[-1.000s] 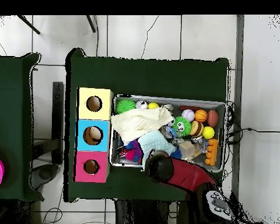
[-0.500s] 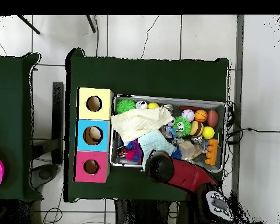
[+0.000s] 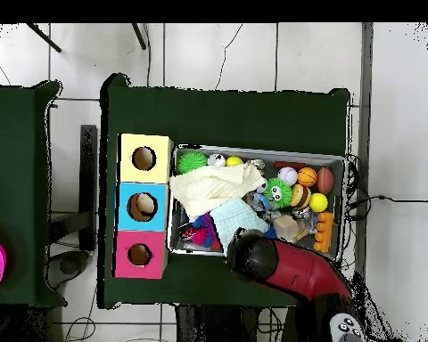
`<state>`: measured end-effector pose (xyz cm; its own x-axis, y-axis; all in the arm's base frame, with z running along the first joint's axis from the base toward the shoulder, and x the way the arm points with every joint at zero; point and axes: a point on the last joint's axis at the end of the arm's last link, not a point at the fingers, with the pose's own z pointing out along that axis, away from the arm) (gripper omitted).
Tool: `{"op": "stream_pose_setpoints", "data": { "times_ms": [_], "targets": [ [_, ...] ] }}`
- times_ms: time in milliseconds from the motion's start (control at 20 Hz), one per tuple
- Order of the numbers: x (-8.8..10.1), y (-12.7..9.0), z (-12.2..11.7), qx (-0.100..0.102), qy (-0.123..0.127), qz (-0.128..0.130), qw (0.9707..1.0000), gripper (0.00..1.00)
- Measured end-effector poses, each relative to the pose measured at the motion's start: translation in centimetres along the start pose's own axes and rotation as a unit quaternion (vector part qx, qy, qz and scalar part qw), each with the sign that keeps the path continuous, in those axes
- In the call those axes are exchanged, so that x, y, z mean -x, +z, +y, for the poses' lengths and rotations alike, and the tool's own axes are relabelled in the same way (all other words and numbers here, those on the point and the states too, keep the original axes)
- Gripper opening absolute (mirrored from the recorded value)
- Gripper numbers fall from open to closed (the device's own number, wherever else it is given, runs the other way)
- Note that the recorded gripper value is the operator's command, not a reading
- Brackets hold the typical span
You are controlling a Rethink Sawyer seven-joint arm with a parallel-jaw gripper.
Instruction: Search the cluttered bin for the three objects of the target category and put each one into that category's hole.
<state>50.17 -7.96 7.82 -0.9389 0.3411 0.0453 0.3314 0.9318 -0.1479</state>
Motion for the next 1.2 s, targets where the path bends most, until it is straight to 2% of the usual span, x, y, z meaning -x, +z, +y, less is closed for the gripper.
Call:
{"op": "stream_pose_setpoints", "data": {
  "times_ms": [50,250,500,750,900,950,1200],
  "targets": [
    [0.1,-1.5,-0.4,0.000,0.004,0.006,1.0000,0.00],
    [0.6,-2.7,-0.9,0.000,0.010,-0.001,0.9999,0.00],
    [0.9,-3.4,-1.4,0.001,0.015,-0.009,0.9999,0.00],
    [1.4,-3.6,-2.9,0.003,0.030,-0.011,0.9995,0.00],
    [2.1,-4.3,-4.9,0.007,0.049,-0.015,0.9986,0.00],
    [2.4,-4.9,-6.5,0.009,0.065,-0.014,0.9977,0.00],
    [3.1,-7.0,-11.0,0.012,0.106,0.002,0.9943,0.00]
  ]
}}
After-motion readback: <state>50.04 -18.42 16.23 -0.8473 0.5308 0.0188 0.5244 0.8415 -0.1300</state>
